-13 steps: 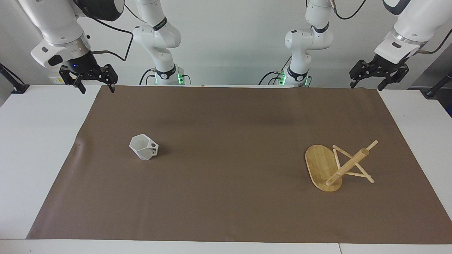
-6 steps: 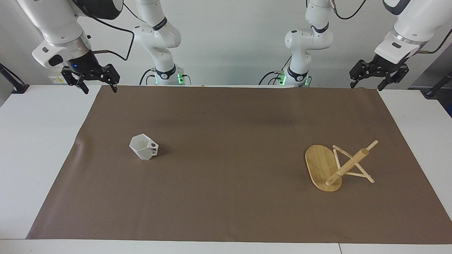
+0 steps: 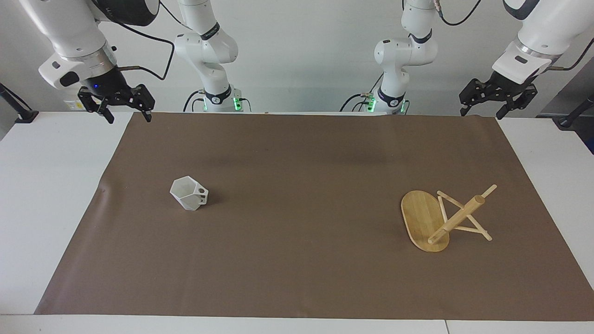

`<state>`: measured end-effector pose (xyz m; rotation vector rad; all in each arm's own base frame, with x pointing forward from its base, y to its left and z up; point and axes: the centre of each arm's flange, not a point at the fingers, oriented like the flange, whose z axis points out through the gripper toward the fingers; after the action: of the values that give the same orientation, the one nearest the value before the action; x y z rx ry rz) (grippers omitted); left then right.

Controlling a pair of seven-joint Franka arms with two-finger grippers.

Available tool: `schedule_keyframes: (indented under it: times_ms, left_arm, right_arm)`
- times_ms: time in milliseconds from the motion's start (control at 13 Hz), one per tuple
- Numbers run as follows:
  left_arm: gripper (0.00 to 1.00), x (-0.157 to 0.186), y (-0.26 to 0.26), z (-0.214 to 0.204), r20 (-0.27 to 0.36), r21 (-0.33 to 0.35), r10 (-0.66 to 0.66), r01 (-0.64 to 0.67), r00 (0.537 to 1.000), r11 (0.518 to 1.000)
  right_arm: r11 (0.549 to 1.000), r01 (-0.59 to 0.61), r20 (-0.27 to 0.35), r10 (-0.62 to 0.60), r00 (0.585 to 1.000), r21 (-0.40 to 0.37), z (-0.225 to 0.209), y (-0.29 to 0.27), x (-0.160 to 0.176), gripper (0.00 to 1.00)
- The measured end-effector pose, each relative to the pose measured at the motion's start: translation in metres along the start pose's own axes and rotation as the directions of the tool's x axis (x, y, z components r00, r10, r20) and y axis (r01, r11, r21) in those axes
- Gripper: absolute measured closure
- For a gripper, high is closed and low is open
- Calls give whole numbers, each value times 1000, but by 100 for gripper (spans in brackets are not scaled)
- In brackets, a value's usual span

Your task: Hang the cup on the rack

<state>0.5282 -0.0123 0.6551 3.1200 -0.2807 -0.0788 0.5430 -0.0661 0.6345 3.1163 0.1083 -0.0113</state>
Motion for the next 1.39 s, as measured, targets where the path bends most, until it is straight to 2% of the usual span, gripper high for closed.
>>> schedule_keyframes:
  times_ms: [231, 463, 849, 1389]
  left_arm:
    - [0, 0, 0, 0, 0, 0, 0, 0, 1000, 1000]
    - [0, 0, 0, 0, 0, 0, 0, 0, 1000, 1000]
    - [0, 0, 1, 0, 0, 0, 1, -1, 1000, 1000]
    - [0, 0, 3, 4, 8, -1, 5, -5, 1000, 1000]
  right_arm:
    - [1000, -2, -38, 2, 999, -7, 10, 2, 7, 0]
    - [1000, 0, -42, 0, 999, -8, 39, 3, 13, 0]
    - [1000, 7, -24, -7, 1000, -2, 124, 0, 22, 0]
    - [1000, 18, -13, -18, 1000, 3, 203, -4, 38, 0]
